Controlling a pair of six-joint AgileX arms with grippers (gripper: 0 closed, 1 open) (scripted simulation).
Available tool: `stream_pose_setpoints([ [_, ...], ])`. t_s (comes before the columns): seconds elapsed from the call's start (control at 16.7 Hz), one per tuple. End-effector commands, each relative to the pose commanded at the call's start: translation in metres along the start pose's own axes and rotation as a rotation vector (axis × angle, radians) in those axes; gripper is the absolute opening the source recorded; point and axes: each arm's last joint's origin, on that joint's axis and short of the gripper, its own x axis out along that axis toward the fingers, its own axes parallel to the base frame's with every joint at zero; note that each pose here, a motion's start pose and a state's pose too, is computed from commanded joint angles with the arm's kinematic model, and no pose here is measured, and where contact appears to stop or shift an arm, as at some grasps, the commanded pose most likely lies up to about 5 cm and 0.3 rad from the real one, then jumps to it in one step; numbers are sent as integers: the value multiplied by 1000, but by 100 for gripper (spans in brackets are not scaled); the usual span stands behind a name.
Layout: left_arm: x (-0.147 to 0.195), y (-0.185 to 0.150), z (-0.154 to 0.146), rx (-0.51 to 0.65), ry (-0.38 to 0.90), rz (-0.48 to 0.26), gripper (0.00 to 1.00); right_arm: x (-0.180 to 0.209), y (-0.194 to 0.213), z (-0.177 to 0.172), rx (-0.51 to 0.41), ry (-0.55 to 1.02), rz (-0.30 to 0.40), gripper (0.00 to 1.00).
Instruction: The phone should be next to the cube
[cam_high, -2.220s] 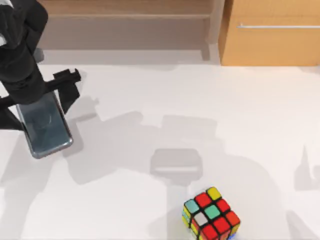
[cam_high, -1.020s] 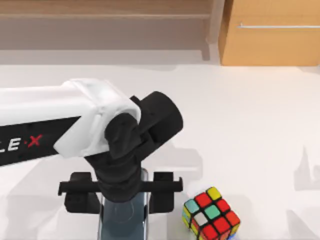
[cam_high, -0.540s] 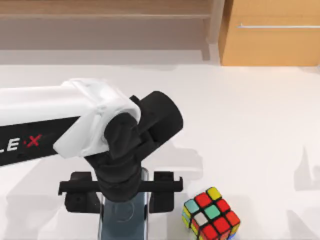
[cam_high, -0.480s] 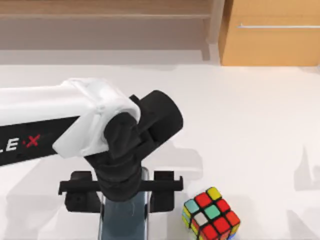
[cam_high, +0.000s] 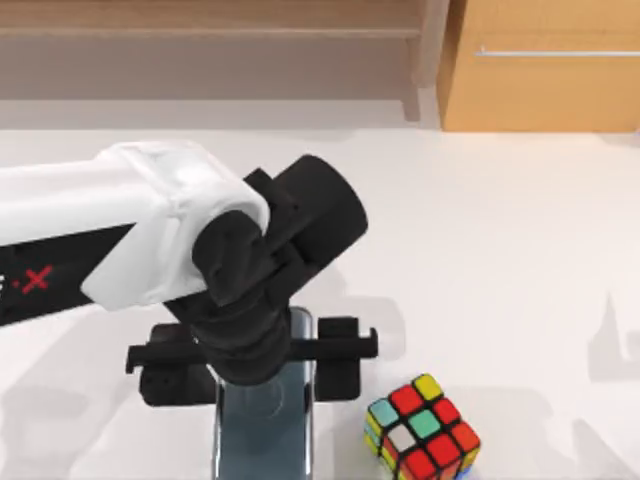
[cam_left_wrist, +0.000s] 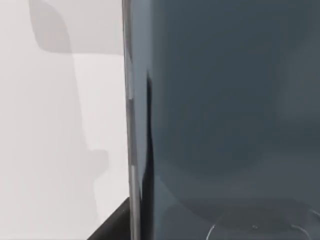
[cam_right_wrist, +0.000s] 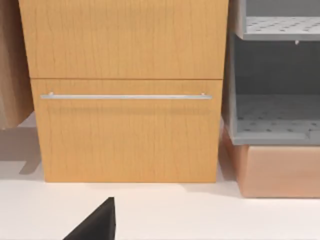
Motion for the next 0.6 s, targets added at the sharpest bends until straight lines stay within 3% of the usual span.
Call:
stream_pose_setpoints([
  [0.6, -26, -5, 6, -2, -111, -123, 0, 0, 0, 0, 0, 0, 0, 100],
])
